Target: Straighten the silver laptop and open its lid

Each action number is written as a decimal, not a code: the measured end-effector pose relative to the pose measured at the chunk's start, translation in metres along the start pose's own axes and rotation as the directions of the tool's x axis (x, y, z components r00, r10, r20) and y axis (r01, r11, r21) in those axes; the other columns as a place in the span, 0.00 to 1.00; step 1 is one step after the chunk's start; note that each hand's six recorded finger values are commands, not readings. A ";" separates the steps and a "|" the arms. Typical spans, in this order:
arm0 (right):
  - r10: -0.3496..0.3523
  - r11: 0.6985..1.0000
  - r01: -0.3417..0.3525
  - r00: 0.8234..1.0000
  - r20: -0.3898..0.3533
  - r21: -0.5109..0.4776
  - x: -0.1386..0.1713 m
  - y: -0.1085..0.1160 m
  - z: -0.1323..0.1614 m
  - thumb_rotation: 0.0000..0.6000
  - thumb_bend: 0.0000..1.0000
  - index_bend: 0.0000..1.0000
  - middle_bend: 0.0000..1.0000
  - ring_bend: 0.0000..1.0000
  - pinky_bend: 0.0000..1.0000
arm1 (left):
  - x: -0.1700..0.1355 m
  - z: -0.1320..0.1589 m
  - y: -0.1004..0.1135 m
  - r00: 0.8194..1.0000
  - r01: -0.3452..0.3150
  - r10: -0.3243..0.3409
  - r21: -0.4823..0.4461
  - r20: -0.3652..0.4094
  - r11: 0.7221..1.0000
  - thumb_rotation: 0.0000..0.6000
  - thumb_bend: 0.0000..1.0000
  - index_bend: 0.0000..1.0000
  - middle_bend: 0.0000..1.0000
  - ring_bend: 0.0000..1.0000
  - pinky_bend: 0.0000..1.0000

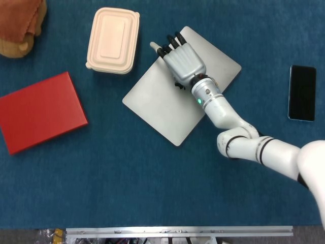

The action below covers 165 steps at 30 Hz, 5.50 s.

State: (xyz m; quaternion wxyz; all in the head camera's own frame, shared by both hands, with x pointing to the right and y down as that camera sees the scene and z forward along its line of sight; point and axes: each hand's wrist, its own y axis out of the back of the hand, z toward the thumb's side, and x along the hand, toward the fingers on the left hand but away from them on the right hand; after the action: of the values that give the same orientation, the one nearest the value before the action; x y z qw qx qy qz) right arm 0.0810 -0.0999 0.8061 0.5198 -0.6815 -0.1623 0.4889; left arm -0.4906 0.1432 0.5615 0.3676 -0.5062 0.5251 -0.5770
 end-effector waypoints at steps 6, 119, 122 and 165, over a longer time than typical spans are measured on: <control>-0.001 1.000 0.001 1.000 0.000 0.000 -0.005 0.000 0.005 1.00 1.00 0.00 0.22 0.01 0.04 | 0.000 -0.001 0.001 1.000 -0.006 0.006 0.000 -0.003 1.000 1.00 0.14 0.01 0.00 0.00 0.00; 0.072 0.997 -0.074 0.990 0.122 0.006 0.076 -0.030 -0.078 1.00 1.00 0.00 0.32 0.05 0.04 | -0.003 0.009 -0.009 0.999 0.010 -0.008 -0.023 0.053 1.000 1.00 0.14 0.01 0.00 0.00 0.00; 0.088 0.996 -0.087 0.988 0.126 -0.012 0.089 -0.033 -0.082 1.00 1.00 0.00 0.33 0.05 0.04 | -0.002 0.011 -0.009 0.998 0.011 -0.009 -0.023 0.062 1.000 1.00 0.14 0.01 0.00 0.00 0.00; -0.205 0.964 0.238 0.950 0.236 -0.121 0.133 0.073 -0.173 1.00 0.29 0.00 0.24 0.05 0.04 | -0.035 0.216 -0.092 0.673 0.391 -0.448 0.230 0.589 0.891 1.00 0.14 0.00 0.00 0.00 0.00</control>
State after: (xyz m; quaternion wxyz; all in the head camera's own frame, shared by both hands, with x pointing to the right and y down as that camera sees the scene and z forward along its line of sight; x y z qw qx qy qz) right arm 0.2667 -0.1278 0.6730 0.4982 -0.6370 -0.3303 0.4868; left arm -0.2633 0.1425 0.6304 0.3996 -0.7597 0.2165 -0.4651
